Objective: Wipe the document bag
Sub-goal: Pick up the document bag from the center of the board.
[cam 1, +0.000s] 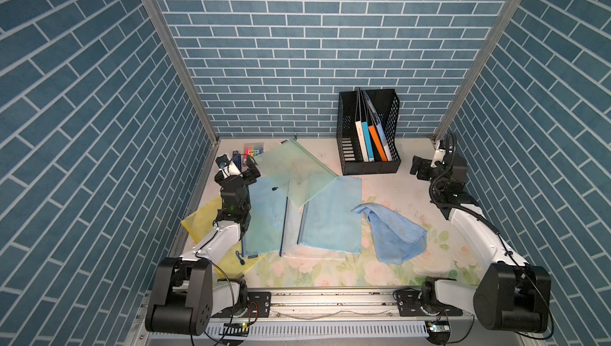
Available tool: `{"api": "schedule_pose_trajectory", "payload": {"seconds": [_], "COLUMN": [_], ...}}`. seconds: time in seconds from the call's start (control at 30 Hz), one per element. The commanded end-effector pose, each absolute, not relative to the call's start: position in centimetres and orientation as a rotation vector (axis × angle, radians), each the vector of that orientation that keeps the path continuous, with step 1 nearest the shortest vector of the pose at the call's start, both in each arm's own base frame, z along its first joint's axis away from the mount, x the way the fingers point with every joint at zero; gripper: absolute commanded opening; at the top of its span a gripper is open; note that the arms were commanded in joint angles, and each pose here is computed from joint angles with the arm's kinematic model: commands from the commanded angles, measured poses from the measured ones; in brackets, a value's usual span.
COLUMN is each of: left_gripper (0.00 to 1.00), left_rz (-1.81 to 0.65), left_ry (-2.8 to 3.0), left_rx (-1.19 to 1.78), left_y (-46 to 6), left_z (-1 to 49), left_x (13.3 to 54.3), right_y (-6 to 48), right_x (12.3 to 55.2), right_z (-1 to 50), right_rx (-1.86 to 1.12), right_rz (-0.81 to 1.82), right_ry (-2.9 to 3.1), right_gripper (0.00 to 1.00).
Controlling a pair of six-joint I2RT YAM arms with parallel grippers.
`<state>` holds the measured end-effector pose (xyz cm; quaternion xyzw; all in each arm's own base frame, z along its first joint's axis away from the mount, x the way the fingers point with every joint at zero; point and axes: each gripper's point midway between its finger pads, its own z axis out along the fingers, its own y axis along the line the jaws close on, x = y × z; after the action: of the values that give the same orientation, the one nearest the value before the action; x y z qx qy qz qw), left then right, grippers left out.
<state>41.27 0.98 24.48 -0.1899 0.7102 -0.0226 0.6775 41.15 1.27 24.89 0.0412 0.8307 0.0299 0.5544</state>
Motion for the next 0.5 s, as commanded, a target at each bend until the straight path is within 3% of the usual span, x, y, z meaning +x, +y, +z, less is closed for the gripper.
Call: {"api": "schedule_pose_trajectory", "payload": {"seconds": [0.0,0.27,0.47], "left_gripper": [0.92,0.83,0.82], "left_rz": [-0.200,-0.524,-0.538], "left_ry": [1.935,2.178,2.290], "left_rx": [-0.520,-0.683,-0.778], "left_y": [-2.8,-9.0,-10.3], "left_z": [17.1,11.2,6.4], "left_x": [42.1,44.4,44.4], "right_y": [3.9,6.2,5.9], "right_x": [37.4,32.5,30.7], "right_z": [18.4,15.5,15.0], "right_rx": [0.078,0.034,0.039], "right_rz": [0.107,0.110,0.096], "right_ry": [2.337,2.567,2.607], "right_gripper": [0.96,0.96,0.96]}}
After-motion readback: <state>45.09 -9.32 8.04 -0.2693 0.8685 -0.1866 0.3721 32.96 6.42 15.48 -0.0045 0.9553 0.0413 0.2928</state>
